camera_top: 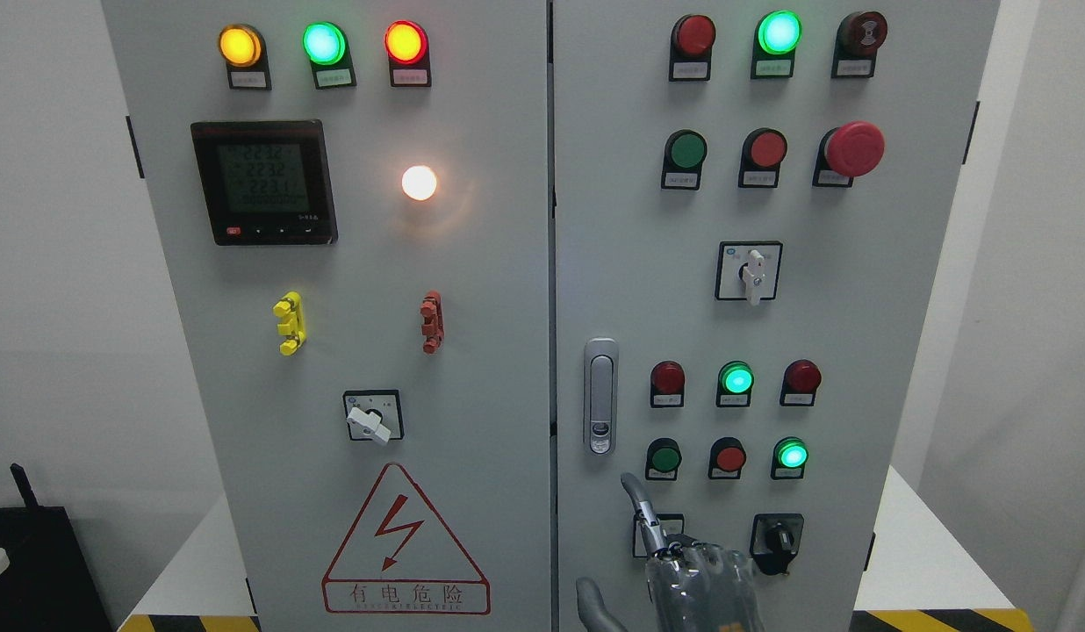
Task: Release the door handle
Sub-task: 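Reach the right hand up to the bottom of the silver door handle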
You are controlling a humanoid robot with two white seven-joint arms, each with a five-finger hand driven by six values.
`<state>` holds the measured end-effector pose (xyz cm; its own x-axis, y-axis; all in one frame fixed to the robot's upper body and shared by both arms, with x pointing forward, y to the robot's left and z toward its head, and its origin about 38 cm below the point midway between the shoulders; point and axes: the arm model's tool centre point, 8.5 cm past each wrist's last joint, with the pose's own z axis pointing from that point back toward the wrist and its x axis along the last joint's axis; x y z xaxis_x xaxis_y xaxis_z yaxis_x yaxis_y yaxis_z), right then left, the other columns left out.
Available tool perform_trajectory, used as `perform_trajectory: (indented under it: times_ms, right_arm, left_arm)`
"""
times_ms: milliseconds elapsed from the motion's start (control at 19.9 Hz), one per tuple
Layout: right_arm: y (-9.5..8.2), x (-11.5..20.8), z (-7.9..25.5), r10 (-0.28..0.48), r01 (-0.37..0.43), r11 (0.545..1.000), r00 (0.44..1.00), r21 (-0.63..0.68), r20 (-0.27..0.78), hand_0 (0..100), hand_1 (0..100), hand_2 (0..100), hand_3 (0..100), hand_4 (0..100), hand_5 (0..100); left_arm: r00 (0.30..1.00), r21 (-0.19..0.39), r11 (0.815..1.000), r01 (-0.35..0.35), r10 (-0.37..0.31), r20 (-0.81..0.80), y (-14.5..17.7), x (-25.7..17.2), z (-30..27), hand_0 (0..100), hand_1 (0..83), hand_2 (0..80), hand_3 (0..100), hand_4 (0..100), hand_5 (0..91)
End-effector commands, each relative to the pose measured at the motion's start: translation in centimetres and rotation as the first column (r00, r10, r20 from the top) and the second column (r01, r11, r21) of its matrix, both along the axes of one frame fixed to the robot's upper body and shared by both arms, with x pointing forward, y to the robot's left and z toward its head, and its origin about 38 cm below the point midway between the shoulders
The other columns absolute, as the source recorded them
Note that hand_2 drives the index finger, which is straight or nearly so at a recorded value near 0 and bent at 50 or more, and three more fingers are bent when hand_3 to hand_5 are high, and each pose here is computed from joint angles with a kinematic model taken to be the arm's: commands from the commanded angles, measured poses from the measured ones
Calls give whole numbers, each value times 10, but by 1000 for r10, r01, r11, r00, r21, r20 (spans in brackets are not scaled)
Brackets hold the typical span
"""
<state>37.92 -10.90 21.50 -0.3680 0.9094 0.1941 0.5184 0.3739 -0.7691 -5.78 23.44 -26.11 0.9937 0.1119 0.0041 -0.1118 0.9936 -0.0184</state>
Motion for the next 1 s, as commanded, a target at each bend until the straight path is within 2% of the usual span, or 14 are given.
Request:
perform_trajectory:
  times_ms: [0, 251, 451, 652, 952]
  right_arm:
    - [12, 3, 3, 17, -17, 999, 1000, -30, 9, 332, 357, 0, 1000, 1000, 1000]
    - [15, 15, -2, 18, -20, 998, 999, -54, -28, 340, 352, 0, 1000, 1000, 999]
    - [18, 23, 4, 26, -27, 998, 999, -63, -18, 346, 346, 0, 1000, 1000, 997]
    - [16, 37, 10, -2, 1, 998, 1000, -67, -17, 350, 343, 0, 1000, 1000, 996]
    - [12, 41, 3, -35, 32, 997, 998, -66, -43, 355, 343, 0, 1000, 1000, 996]
  left_arm:
    - [1000, -1, 1000, 13, -13, -21, 1, -7, 1, 120, 389, 0, 0, 0, 0]
    - [1000, -3, 1000, 13, -13, -21, 0, -7, 1, 120, 389, 0, 0, 0, 0]
    - [1000, -3, 1000, 13, -13, -21, 0, -7, 1, 120, 389, 0, 0, 0, 0]
    - [1000, -3, 1000, 14, -14, -21, 0, -7, 1, 120, 389, 0, 0, 0, 0]
    - [1000, -3, 1000, 13, -13, -21, 0, -7, 1, 120, 389, 0, 0, 0, 0]
